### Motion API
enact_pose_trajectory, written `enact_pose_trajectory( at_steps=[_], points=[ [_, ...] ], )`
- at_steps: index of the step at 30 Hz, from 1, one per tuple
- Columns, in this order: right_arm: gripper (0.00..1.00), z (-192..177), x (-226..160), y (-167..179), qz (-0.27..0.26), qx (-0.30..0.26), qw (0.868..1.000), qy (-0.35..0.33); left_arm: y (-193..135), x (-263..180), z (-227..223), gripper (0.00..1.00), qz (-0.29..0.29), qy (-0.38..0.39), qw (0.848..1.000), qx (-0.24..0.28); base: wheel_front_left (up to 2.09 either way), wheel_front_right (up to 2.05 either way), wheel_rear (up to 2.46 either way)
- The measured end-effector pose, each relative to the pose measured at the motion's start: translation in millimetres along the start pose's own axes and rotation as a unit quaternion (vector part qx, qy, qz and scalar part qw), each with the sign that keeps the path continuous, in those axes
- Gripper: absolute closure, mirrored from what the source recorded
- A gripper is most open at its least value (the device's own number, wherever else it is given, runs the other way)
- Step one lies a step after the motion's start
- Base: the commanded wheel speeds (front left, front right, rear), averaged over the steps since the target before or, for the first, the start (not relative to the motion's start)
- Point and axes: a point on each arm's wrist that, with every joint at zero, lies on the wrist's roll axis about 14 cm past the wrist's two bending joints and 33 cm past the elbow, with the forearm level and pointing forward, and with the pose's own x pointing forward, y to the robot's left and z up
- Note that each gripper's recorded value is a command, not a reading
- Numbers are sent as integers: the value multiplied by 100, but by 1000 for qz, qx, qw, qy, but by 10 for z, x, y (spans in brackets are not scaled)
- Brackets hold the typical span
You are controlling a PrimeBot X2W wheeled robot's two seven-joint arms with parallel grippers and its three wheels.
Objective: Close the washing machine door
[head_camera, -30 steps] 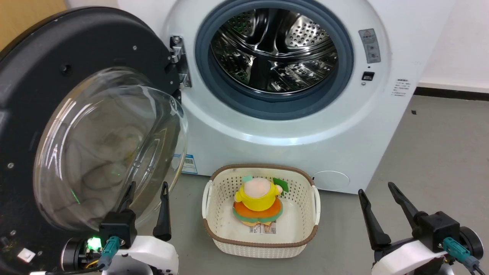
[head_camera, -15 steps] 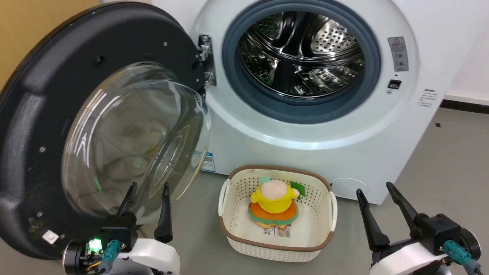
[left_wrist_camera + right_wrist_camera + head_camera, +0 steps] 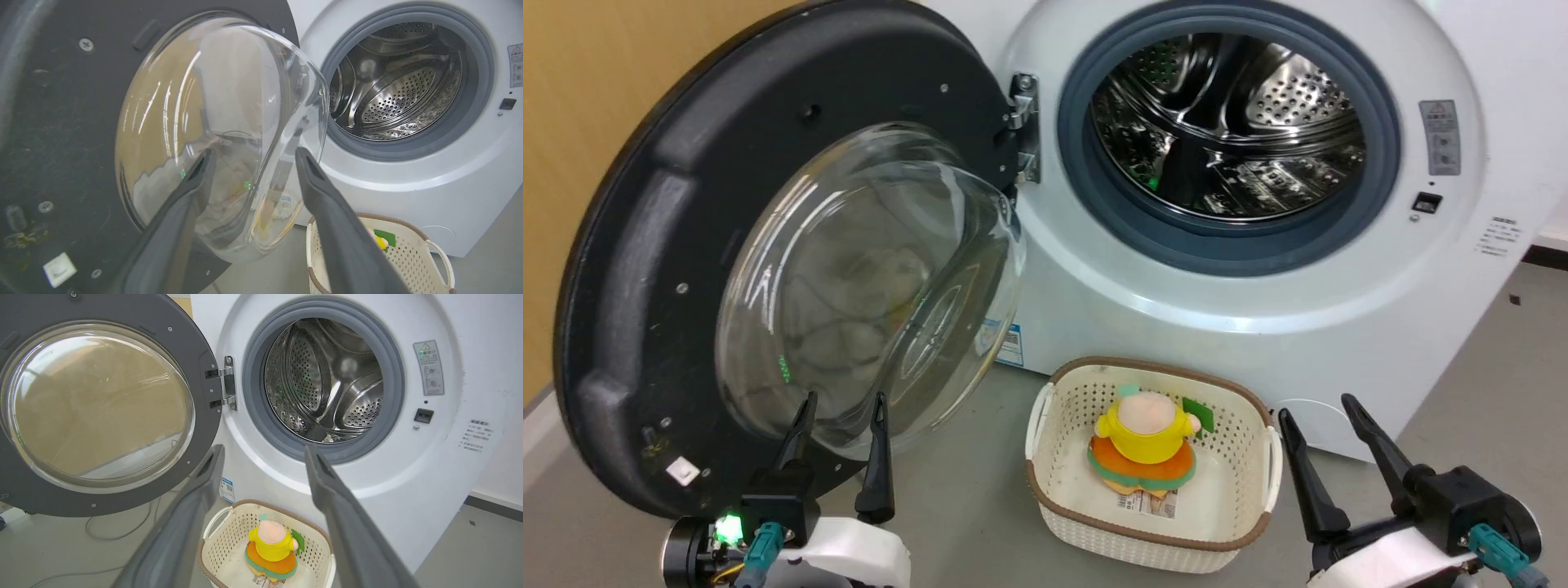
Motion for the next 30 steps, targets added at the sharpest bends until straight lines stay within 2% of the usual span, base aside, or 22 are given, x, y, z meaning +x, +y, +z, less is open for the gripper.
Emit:
enact_pose_trajectory(
  at_steps=[30],
  points=[
    [0,-18,223,558,86,28,996,-18,454,-317,52,0,81,-21,996,5,0,0,0]
  ],
)
